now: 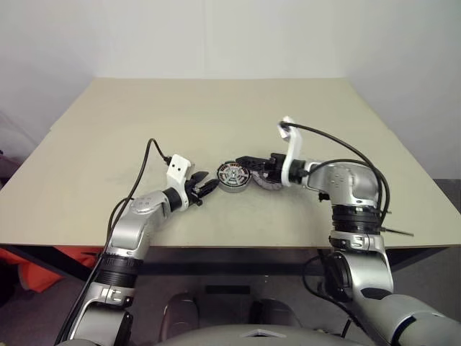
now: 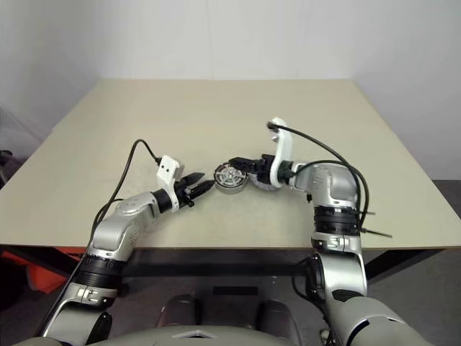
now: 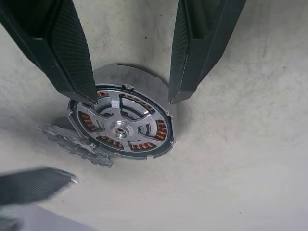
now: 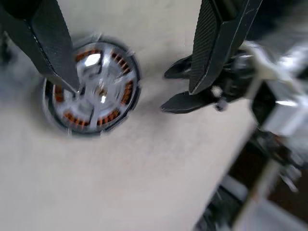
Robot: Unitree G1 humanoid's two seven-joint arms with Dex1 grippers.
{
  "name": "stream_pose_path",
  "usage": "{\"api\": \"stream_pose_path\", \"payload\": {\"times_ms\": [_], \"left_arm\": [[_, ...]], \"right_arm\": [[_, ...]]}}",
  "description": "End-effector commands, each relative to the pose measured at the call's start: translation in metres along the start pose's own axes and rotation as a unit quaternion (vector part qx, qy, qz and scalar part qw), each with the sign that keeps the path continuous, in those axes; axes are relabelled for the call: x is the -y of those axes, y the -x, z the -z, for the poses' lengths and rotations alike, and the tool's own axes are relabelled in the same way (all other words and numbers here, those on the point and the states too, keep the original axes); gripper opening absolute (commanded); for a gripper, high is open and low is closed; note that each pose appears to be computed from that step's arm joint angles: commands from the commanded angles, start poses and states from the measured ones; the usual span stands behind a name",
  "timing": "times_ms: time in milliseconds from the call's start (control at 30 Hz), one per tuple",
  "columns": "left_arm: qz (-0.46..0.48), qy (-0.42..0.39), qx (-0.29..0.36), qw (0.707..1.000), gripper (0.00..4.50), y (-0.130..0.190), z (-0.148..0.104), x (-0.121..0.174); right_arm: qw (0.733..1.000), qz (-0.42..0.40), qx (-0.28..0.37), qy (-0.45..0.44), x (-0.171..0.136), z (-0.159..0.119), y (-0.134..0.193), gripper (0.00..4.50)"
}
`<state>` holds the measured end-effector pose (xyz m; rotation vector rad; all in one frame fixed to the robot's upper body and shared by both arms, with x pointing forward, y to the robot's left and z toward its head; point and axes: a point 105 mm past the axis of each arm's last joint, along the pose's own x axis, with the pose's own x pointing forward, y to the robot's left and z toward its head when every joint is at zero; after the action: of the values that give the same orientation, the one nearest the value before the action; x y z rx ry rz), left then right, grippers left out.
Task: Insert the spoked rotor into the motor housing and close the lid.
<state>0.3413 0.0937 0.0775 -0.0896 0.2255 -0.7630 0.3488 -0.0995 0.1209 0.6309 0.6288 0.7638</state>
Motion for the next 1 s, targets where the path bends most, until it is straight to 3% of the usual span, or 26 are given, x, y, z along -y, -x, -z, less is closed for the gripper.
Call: {"api": "stream_pose_path", "payload": {"times_ms": [33, 467, 1000], "left_arm": [[0.019, -0.011, 0.017, 1.0, 2.46, -0.005, -0.015, 0.004], [0.066, -0.007, 0.024, 0.998, 2.46, -0.018, -0.022, 0.016], [0.148, -0.008, 0.002, 0.989, 2.46, -0.018, -0.023, 0.034]], "right_arm": [[0.999, -0.016, 0.026, -0.042, -0.008, -0.005, 0.02, 4.04], [0.988, 0.038, 0.037, -0.147, 0.028, 0.034, 0.033, 4.04], [0.969, 0.101, 0.093, -0.205, 0.058, 0.038, 0.026, 4.04]]}}
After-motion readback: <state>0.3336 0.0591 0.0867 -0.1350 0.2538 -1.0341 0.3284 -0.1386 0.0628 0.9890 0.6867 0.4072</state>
